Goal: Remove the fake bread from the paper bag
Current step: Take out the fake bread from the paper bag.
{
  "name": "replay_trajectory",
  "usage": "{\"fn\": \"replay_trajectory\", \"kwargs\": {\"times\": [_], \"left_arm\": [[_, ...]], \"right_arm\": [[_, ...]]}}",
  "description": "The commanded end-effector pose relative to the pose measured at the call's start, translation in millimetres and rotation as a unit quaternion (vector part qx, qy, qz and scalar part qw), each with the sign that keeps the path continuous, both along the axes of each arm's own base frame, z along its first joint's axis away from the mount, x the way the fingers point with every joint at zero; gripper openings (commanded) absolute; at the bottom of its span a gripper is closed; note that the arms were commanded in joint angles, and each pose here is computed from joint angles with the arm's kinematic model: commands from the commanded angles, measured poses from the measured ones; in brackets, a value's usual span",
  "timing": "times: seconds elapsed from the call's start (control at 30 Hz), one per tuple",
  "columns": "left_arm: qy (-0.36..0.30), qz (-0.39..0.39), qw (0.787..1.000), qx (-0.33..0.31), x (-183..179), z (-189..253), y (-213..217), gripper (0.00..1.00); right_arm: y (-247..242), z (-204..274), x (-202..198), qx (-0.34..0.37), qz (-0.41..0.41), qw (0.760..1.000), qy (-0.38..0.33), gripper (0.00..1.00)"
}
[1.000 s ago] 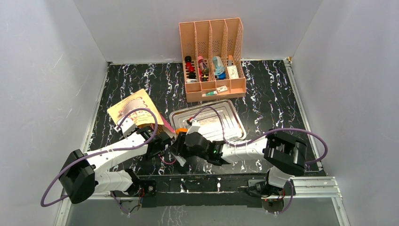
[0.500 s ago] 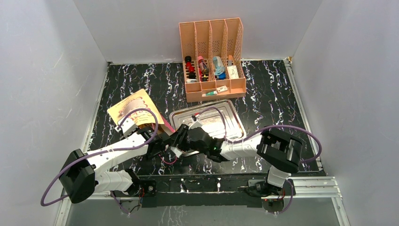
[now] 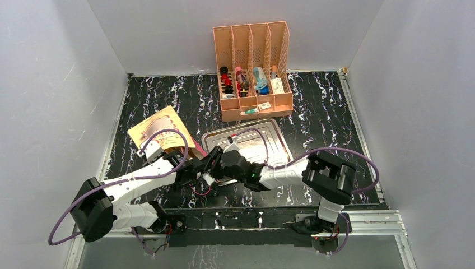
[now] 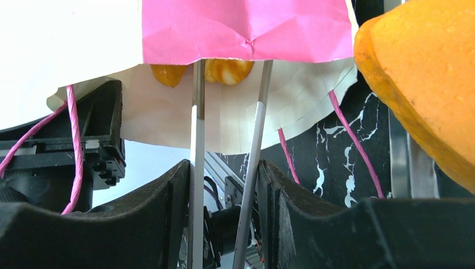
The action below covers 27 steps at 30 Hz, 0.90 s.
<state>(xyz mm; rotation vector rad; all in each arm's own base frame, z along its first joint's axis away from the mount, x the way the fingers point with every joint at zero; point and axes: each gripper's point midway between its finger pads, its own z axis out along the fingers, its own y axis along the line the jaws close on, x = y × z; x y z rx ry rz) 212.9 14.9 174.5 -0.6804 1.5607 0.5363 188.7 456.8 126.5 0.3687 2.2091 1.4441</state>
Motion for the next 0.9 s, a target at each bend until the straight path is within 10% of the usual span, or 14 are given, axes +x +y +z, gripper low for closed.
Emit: {"fn": "replay_trajectory", "kwargs": {"times": [0.0,0.7,0.87], "left_arm": [[-0.103,0.012,0.989,-0.109,8,2,-9,0.00],[-0.101,0.005,0.989,-0.109,6,-4,-11,0.00],[-0.103,0.003,0.989,-0.110,6,-1,-10,0.00]], "right_arm": [[16,30,20,0.049,-0.025,0.998,-0.007,0.43],[30,4,57,0.031,-0.065,0.997,-0.004,0.45],[31,2,56,0.028,-0.058,0.998,-0.009,0.24]]}}
